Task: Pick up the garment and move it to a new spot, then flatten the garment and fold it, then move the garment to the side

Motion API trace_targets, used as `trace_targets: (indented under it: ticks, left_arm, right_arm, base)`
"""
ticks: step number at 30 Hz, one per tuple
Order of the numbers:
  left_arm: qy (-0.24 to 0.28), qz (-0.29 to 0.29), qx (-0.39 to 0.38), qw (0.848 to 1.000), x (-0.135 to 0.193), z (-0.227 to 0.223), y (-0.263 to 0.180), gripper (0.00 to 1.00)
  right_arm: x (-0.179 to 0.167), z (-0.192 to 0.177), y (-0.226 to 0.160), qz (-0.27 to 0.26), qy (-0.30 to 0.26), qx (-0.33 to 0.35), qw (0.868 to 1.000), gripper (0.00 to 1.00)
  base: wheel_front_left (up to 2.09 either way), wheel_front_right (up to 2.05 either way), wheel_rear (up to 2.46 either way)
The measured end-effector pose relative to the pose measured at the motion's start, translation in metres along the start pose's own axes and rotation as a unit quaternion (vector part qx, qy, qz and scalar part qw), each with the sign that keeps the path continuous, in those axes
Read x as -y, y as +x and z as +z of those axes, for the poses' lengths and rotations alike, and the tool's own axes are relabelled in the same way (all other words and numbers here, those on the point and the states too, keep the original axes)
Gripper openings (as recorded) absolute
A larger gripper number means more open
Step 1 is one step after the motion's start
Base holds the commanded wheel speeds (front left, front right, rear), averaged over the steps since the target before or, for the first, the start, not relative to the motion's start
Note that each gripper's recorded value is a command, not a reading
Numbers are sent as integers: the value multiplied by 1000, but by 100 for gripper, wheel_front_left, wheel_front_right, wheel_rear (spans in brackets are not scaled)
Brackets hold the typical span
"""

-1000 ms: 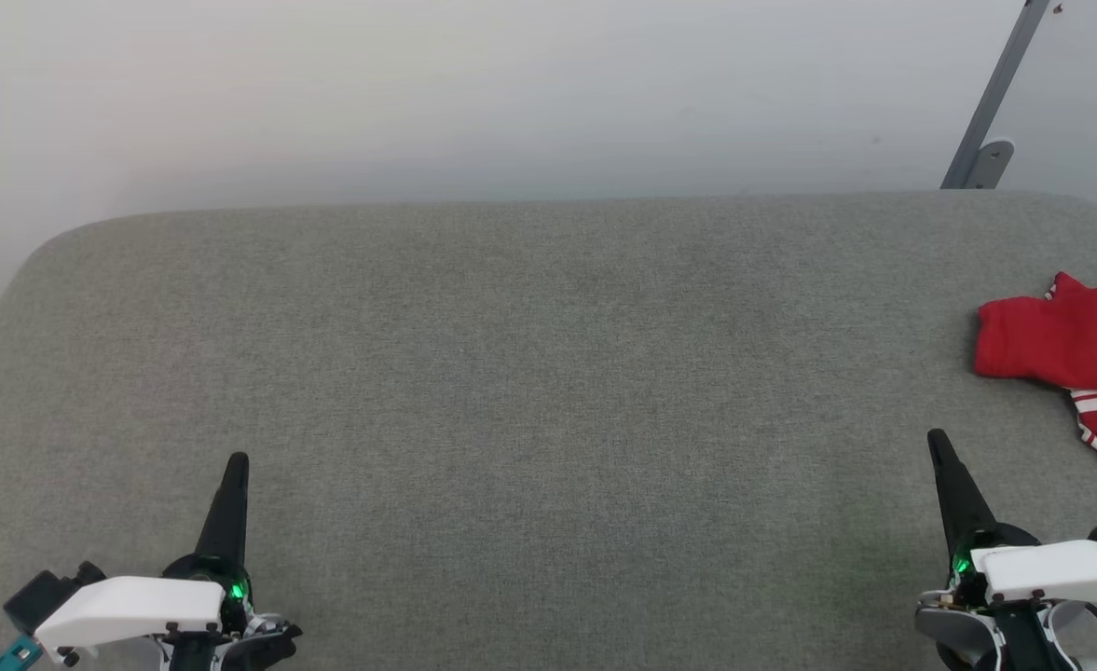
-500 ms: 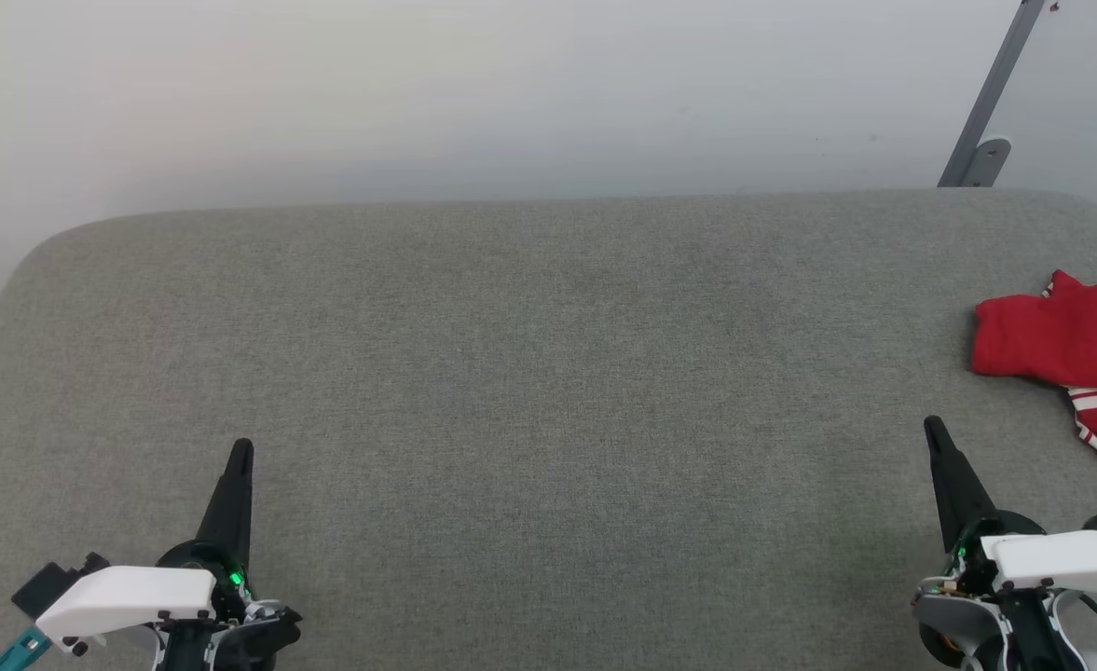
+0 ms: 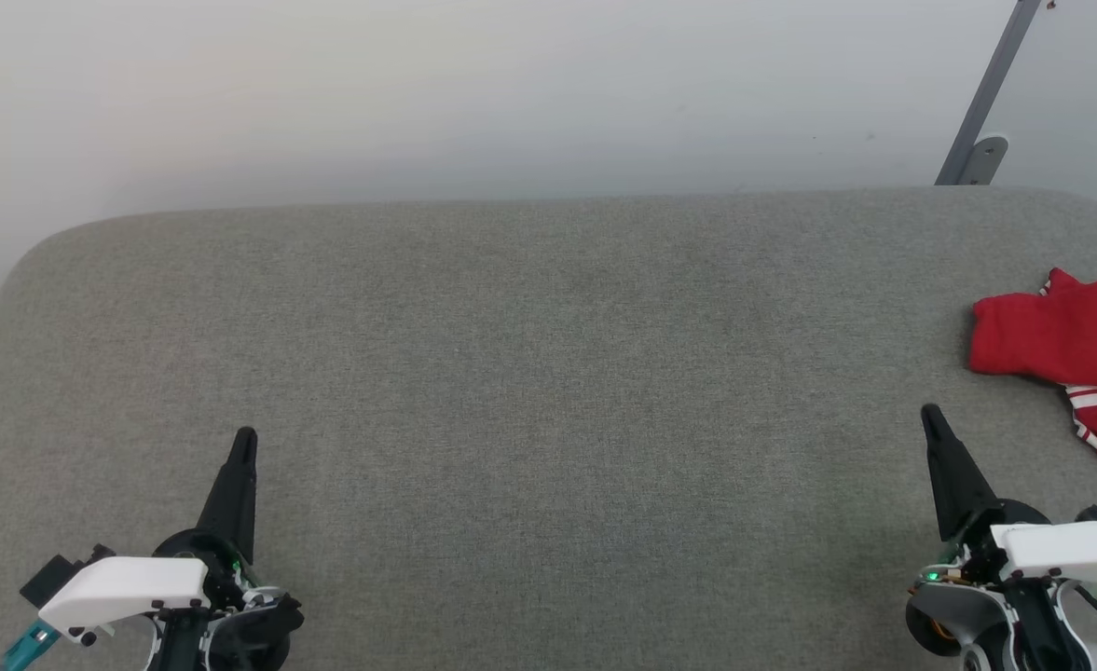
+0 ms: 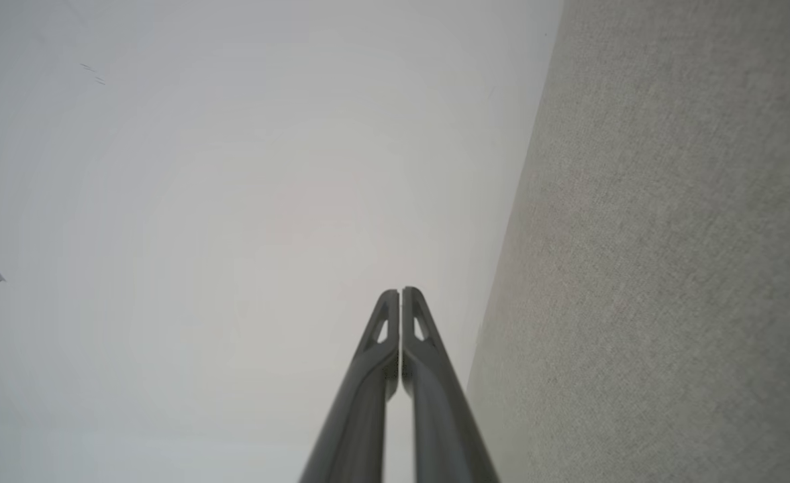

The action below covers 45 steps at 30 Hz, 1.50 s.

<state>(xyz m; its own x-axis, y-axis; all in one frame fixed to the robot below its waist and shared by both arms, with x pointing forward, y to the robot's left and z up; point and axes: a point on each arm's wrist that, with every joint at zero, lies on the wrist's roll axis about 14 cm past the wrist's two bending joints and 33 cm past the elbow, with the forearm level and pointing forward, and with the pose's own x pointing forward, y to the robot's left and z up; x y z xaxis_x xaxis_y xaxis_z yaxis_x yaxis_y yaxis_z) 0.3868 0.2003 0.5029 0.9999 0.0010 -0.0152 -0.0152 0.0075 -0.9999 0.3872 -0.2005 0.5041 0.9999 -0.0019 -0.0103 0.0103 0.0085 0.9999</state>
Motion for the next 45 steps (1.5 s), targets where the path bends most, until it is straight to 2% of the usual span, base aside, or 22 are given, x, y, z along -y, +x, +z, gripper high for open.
trace_targets:
  ticks: [45]
  left_arm:
    - [-6,-2,-1,1000,1,0,1,0]
  right_arm:
    - [-2,-1,1,3,5,-2,1000,0]
  base:
    - [0,0,0]
